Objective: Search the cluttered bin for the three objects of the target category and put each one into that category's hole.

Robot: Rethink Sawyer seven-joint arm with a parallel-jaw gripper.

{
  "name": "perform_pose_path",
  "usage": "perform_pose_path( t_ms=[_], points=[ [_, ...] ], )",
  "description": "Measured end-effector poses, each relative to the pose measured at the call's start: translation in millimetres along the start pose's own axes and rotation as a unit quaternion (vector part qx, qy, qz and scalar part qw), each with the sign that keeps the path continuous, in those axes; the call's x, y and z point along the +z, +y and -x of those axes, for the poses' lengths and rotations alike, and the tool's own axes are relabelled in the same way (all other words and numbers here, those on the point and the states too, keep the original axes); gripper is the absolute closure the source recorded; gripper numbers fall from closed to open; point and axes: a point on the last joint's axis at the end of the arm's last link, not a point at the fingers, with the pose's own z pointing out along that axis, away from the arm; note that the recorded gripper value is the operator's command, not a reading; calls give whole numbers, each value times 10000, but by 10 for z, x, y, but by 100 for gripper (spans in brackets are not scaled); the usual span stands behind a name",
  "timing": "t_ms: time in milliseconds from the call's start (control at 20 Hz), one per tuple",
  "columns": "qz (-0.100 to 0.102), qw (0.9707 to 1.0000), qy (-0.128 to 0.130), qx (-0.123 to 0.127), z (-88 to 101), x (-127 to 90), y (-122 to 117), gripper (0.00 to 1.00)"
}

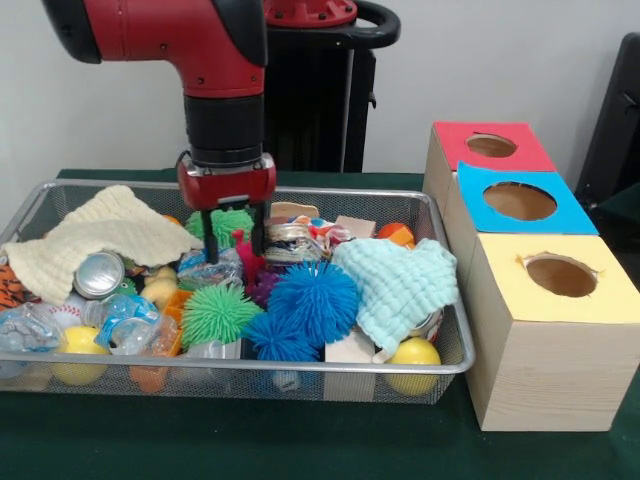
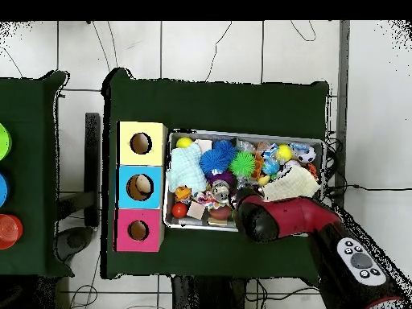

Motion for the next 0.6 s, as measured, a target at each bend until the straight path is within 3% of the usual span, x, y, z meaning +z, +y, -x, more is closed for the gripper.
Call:
perform_pose_path(
  t_ms=[350,600],
  points=[
    [-95,9988,189,435,-303,-84,-430,0],
    [-101,9983,256,508,-363,-101,-497,0]
  ],
)
